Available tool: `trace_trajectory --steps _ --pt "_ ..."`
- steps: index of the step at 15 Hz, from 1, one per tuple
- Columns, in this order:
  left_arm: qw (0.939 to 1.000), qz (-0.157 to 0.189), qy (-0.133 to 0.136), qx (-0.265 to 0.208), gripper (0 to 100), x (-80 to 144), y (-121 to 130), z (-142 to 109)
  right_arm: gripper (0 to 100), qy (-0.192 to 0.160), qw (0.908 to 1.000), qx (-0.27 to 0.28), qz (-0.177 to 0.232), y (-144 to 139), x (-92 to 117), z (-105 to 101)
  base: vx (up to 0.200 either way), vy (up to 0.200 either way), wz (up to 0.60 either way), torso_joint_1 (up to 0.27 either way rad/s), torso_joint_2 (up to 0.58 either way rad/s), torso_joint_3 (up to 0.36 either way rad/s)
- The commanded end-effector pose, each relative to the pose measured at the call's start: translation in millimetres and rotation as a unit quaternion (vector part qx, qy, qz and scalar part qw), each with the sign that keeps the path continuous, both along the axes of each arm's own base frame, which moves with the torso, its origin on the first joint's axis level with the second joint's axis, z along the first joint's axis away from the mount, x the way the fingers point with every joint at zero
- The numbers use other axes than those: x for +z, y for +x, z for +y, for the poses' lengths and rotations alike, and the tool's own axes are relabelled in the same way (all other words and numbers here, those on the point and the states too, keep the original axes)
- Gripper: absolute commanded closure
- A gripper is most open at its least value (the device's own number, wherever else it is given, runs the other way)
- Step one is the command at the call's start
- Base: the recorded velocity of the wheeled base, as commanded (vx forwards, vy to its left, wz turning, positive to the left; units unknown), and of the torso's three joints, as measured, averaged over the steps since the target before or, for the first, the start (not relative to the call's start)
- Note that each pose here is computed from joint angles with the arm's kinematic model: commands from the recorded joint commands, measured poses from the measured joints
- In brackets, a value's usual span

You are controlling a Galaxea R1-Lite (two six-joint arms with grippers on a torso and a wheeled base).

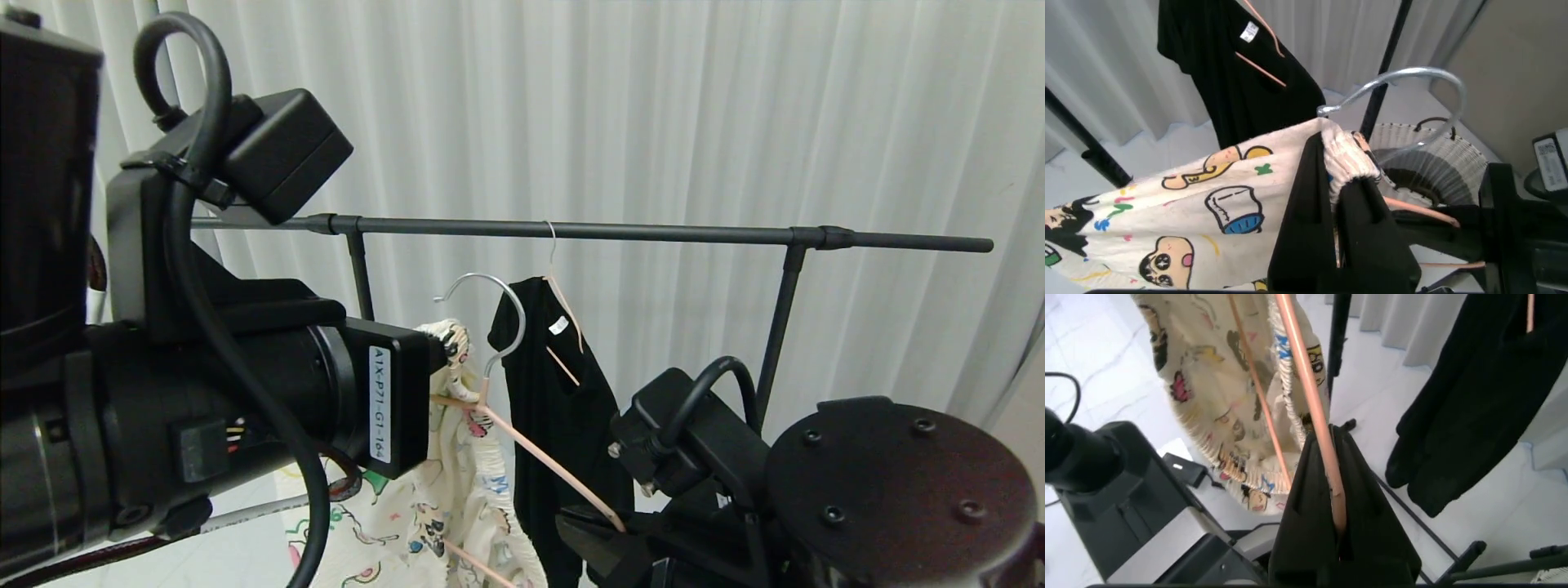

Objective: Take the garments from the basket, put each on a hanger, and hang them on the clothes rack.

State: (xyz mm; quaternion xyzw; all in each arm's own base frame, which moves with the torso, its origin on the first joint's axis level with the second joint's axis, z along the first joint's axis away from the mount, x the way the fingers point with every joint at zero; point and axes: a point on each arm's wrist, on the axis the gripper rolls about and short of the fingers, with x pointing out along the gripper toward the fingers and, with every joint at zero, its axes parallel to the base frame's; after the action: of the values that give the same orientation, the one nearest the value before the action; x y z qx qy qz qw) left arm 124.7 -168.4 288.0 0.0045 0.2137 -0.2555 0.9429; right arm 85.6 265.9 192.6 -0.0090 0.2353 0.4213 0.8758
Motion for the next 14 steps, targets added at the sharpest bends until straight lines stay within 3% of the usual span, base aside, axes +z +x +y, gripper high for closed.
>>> trace_trajectory --steps 1,2,5,9,12,14 --pt "1.0 -0.001 -0.002 0.0 100 1.0 -0.6 0.8 100 0.001 1.0 -0.001 -0.001 0.0 0.6 0.0 0.0 0.0 0.0 0.0 0.0 0.0" --pt "1.0 -0.001 0.0 0.001 0 0.1 -0.3 1.0 100 0.004 1.0 -0.002 -0.002 0.1 2.0 0.1 0.0 0.0 0.0 0.0 0.0 0.0" --pt "0.9997 -0.007 0.01 0.021 0 -0.6 4.0 4.5 100 0.003 0.9993 -0.035 -0.017 1.3 3.4 -1.3 0.0 0.0 0.0 0.0 0.0 0.0" --pt "0.9988 -0.03 0.032 0.024 0 1.5 1.2 10.4 100 0.051 0.9952 -0.075 -0.036 4.1 11.5 1.2 0.0 0.0 0.0 0.0 0.0 0.0" --pt "0.9984 -0.024 0.047 0.022 0 -7.6 -1.4 14.1 100 0.052 0.9931 -0.095 -0.045 5.9 12.8 0.1 0.0 0.0 0.0 0.0 0.0 0.0" --pt "0.9985 -0.029 0.041 0.022 0 -6.5 -6.4 21.1 100 0.053 0.9913 -0.11 -0.049 7.9 14.5 -3.7 0.0 0.0 0.0 0.0 0.0 0.0"
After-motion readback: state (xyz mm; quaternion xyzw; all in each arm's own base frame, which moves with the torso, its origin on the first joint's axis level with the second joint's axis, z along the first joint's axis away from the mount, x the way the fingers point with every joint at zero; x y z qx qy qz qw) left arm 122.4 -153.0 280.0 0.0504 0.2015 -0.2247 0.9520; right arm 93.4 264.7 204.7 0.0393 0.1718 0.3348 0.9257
